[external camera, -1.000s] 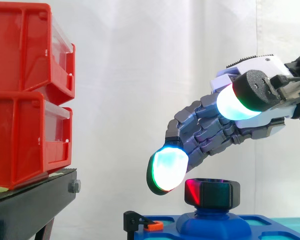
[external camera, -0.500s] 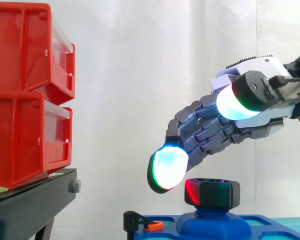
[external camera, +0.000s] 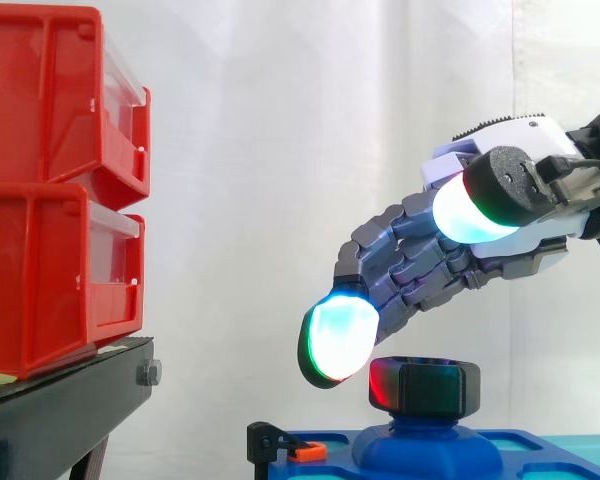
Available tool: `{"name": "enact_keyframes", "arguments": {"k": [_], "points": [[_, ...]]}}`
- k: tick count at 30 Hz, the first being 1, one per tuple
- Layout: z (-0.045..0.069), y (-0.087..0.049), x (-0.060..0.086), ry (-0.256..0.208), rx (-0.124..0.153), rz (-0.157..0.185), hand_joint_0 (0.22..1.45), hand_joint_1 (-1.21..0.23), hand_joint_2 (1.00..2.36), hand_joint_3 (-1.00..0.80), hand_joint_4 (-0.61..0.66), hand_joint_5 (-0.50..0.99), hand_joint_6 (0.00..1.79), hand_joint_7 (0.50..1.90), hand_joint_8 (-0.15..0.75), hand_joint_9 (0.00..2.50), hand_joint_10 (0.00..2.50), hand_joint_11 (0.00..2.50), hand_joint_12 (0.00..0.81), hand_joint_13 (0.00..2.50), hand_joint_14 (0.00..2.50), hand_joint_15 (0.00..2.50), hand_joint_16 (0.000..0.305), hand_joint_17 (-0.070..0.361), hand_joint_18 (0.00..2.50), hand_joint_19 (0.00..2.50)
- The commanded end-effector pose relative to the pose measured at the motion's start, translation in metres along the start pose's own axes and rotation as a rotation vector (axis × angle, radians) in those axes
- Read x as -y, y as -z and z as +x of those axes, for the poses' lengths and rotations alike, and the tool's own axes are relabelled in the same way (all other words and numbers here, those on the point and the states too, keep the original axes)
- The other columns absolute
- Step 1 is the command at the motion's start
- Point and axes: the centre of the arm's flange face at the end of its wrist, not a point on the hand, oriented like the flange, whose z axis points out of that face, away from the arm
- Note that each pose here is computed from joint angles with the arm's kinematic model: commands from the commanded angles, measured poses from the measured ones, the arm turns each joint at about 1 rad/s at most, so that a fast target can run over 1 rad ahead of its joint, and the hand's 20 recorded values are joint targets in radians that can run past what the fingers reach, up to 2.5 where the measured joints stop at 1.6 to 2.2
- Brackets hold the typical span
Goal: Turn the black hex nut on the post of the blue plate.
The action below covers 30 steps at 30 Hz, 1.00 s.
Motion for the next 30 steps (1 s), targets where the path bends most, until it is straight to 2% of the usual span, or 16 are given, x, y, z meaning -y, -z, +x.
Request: {"name": "enact_keyframes", "arguments": {"k": [1, 30], "points": [[-0.0007, 0.0005, 0.0012, 0.000, 0.000, 0.002, 0.42, -0.39, 1.00, -0.50, 0.48, -0.26, 0.50, 0.82, 0.470, 0.24, 0.00, 0.04, 0.562, 0.29, 0.00, 0.40, 0.068, 0.153, 0.09, 0.31], [-0.0064, 0.0050, 0.0095, -0.003, -0.013, -0.013, 0.43, -0.40, 1.00, -0.50, 0.48, -0.26, 0.50, 0.82, 0.470, 0.24, 0.00, 0.06, 0.565, 0.31, 0.00, 0.42, 0.069, 0.154, 0.13, 0.33]]}}
